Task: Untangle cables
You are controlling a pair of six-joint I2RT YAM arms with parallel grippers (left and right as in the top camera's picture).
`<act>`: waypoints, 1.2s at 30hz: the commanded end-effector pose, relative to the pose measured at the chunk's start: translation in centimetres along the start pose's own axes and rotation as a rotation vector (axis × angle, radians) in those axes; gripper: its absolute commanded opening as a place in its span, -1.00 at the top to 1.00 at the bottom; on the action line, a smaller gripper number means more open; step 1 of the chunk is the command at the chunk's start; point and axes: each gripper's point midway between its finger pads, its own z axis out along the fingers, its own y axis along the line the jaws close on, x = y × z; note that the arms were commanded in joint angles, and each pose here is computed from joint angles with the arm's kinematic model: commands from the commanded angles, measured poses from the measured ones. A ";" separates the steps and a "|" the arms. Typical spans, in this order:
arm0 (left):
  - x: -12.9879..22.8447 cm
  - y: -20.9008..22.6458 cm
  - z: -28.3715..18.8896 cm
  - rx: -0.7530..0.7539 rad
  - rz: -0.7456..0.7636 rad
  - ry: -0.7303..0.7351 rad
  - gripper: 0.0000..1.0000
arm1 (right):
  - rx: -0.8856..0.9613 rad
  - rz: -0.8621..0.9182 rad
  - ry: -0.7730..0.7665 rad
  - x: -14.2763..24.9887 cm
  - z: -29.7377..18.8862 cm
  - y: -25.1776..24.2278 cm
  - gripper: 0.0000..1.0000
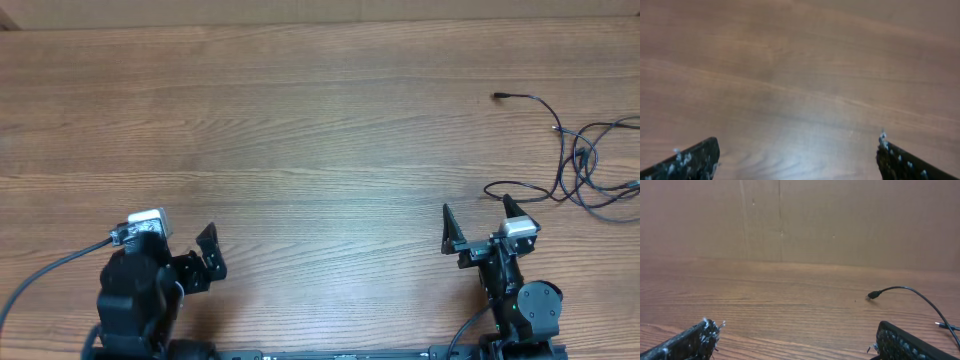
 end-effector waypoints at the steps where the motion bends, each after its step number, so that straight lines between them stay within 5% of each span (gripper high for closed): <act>1: 1.7 0.0 1.9 0.044 0.040 -0.070 -0.99 | 0.000 -0.005 -0.005 0.2 0.0 0.0 -1.00; 9: 0.3 -0.8 3.8 0.152 0.030 -0.429 -1.00 | 0.000 -0.005 -0.005 0.2 0.0 0.0 -1.00; 19: -2.9 -1.5 2.3 0.146 0.242 -0.804 -0.99 | 0.000 -0.005 -0.005 0.2 0.0 0.0 -1.00; 29: 3.9 -1.2 7.4 0.166 0.343 -0.481 -0.99 | 0.000 -0.005 -0.005 0.2 0.0 0.0 -1.00; 36: 3.9 -1.3 7.3 0.175 0.323 -0.480 -0.99 | 0.000 -0.005 -0.005 0.2 0.0 0.0 -1.00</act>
